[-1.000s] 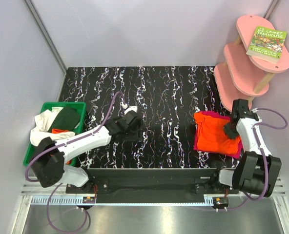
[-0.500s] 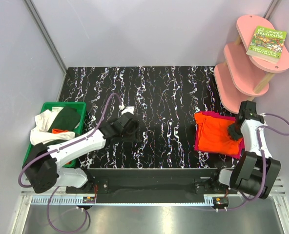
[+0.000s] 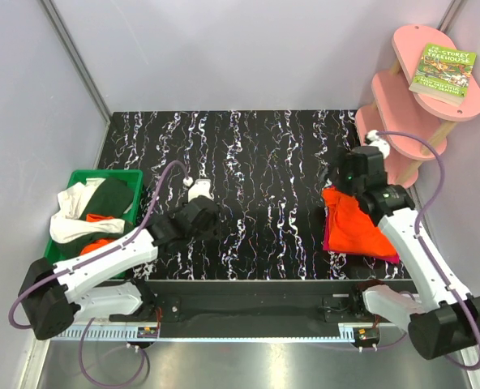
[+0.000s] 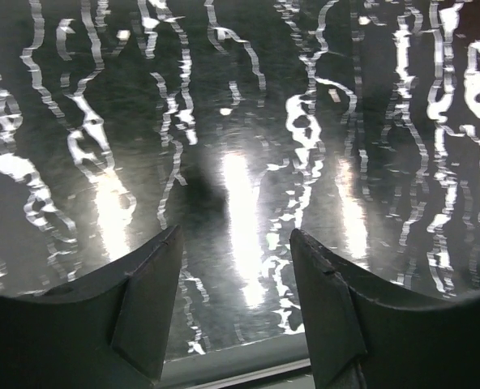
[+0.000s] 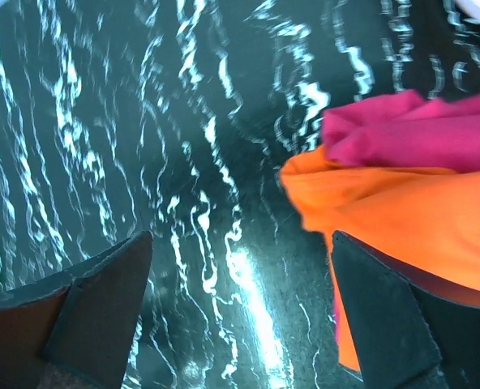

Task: Fold and stack the t-shirts
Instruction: Put the neatly folded tshirt into the corner of the board with the right arm

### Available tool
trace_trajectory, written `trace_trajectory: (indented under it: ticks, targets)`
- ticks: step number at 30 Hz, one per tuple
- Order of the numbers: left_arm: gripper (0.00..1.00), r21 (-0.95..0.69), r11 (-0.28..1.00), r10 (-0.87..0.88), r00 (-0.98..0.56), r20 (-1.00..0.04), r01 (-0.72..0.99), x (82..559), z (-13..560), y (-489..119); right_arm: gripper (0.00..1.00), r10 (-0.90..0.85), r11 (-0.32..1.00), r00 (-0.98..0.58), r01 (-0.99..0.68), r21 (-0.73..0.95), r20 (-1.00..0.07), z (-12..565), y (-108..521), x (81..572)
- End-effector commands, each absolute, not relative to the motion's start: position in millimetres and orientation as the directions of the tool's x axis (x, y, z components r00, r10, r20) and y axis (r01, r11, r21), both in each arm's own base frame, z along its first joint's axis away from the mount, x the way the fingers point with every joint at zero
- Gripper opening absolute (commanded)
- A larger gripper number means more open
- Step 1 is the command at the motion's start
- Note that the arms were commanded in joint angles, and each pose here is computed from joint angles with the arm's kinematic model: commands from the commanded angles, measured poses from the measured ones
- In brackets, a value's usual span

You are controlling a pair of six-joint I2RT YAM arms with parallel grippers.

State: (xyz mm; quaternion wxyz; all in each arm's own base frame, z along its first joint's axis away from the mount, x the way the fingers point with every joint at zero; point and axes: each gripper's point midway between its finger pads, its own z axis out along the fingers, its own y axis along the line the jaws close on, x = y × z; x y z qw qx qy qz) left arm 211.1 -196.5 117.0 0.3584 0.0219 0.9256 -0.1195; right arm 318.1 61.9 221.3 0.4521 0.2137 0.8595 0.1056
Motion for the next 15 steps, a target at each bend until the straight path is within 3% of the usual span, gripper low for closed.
trace_trajectory:
  ticks: [1, 6, 10, 15]
  targets:
    - [0.6, -0.104, 0.991, -0.016, -0.701, -0.713, 0.083, 213.3, 119.7, -173.2, 0.99, 0.293, 0.956, -0.545, 0.161, 0.246, -0.785, 209.3, 99.0, 316.1]
    - [0.61, -0.055, 0.998, -0.011, -0.707, -0.708, 0.04, 214.4, 120.0, -166.2, 1.0, 0.048, 0.998, -0.58, 0.06, 0.016, -0.813, 182.5, 156.2, 313.2]
    - [0.61, -0.032, 0.999, -0.011, -0.709, -0.705, 0.017, 214.7, 123.3, -162.9, 1.0, -0.151, 0.983, -0.512, 0.012, -0.182, -0.845, 192.0, 193.3, 306.6]
    - [0.62, -0.048, 0.999, -0.039, -0.683, -0.729, -0.006, 214.7, 133.7, -156.3, 1.0, -0.261, 0.957, -0.466, -0.012, -0.289, -0.845, 205.1, 217.3, 306.8]
